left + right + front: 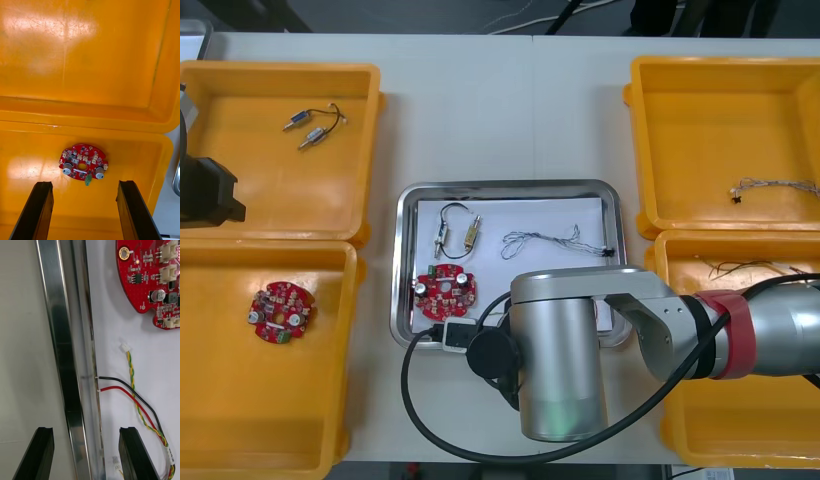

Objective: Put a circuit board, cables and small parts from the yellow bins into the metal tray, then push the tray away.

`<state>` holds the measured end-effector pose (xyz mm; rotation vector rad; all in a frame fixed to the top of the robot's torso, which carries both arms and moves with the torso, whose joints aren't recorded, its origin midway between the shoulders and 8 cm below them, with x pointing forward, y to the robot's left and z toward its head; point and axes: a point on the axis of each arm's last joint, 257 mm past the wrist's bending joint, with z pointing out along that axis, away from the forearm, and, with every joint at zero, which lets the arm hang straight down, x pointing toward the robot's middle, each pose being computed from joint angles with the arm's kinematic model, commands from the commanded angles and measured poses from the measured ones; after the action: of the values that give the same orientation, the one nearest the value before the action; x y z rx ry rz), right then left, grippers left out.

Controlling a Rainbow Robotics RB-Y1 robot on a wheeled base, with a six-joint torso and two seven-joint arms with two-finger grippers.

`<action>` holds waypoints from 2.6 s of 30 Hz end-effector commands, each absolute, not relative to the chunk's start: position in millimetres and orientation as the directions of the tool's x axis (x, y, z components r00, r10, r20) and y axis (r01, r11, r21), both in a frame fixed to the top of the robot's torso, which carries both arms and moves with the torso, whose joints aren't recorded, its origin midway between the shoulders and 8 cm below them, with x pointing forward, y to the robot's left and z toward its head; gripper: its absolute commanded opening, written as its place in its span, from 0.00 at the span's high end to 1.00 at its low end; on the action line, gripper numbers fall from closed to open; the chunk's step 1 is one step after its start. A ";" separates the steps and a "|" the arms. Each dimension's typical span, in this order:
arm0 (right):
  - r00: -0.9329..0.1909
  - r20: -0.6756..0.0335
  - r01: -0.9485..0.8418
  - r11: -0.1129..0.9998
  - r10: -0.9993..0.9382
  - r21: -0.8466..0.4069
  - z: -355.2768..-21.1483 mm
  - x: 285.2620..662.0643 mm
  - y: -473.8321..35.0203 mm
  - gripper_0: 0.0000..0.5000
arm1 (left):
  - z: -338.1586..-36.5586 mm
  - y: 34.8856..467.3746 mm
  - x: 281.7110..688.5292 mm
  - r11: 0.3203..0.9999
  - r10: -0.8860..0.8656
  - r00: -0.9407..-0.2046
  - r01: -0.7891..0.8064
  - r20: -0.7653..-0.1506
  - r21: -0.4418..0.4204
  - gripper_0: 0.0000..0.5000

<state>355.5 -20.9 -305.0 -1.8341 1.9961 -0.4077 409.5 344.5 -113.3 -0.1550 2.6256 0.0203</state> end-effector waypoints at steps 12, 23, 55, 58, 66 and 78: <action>-0.005 -0.091 -0.864 0.051 -0.996 -0.502 -303.0 357.2 -1.0 0.00 | -100.7 358.5 405.2 0.995 -0.047 -0.859 -0.083 -0.510 0.048 0.00; -0.014 -0.095 -0.865 0.060 -0.995 -0.498 -304.5 356.0 -1.6 0.07 | -100.7 358.5 405.2 0.995 -0.047 -0.859 -0.083 -0.510 0.048 0.00; 0.041 -0.114 -0.789 0.038 -0.993 -0.614 -271.3 402.2 -5.3 1.00 | -100.7 358.5 405.2 0.995 -0.047 -0.859 -0.083 -0.510 0.048 0.00; 0.047 -0.114 -0.779 0.035 -0.992 -0.626 -265.9 408.6 -6.5 1.00 | -100.7 358.5 405.2 0.995 -0.047 -0.859 -0.083 -0.510 0.048 0.00; 0.067 -0.113 -0.757 0.023 -0.991 -0.653 -253.8 423.2 -9.8 1.00 | -100.7 358.5 405.2 0.995 -0.047 -0.859 -0.083 -0.510 0.048 0.00; 0.101 -0.105 -0.721 0.000 -0.989 -0.693 -235.1 446.2 -11.4 1.00 | -100.7 358.5 405.2 0.995 -0.047 -0.859 -0.083 -0.510 0.048 0.00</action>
<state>429.0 -10.7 -254.9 -1.7467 1.7720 -0.5005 409.5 344.5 -113.4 -0.1549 2.6257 0.0202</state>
